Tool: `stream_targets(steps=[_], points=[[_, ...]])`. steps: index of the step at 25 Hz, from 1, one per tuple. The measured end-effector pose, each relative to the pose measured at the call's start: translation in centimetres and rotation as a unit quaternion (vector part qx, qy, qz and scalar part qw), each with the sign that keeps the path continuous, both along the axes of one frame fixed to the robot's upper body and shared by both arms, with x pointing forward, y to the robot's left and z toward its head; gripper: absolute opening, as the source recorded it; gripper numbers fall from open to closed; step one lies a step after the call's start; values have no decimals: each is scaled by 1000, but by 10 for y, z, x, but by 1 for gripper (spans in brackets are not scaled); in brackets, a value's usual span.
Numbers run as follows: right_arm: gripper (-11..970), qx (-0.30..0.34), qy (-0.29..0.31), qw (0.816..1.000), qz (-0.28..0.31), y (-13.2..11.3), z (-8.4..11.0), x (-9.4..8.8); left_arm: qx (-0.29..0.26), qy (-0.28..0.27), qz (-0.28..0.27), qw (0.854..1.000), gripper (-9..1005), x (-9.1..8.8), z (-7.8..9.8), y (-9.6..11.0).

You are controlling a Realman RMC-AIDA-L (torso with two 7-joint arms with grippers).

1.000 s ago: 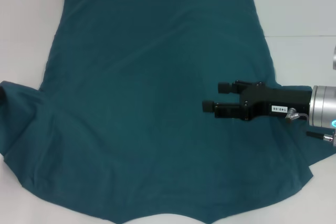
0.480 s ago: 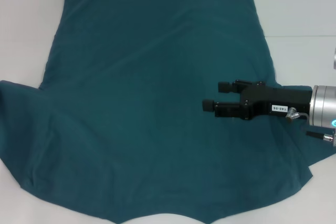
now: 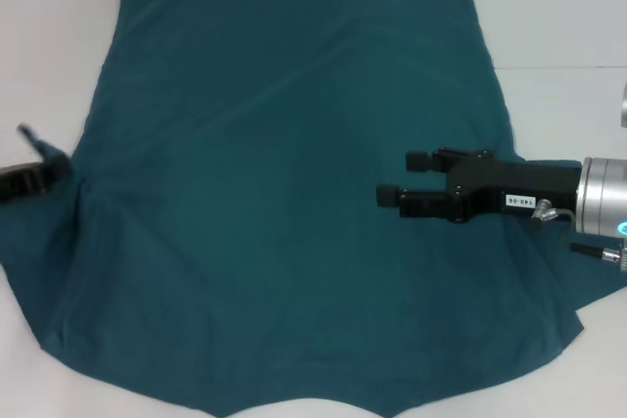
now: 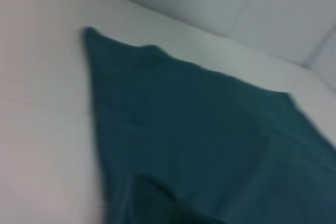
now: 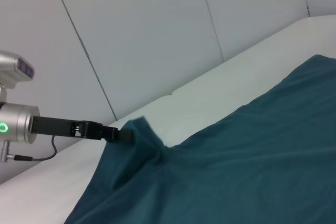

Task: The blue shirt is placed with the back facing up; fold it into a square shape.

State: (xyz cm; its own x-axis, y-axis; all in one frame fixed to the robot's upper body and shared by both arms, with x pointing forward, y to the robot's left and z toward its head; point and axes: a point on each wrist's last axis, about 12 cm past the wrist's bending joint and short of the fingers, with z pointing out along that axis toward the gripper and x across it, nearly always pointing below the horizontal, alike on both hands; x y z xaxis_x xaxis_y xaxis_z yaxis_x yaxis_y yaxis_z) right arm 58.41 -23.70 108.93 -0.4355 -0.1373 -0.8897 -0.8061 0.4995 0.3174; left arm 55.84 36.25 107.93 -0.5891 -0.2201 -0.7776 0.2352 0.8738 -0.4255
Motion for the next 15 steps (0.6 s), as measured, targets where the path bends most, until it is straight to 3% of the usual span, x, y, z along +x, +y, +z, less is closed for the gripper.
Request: stream_targets(steps=[10,15], points=[[916,-3,-3,1000,3,1,0,0,-54,5,-54,997,76,7,8,-30],[916,-3,-2,1000,2,0,-1,-1,-40,3,-41,998,83,9,8,-24]])
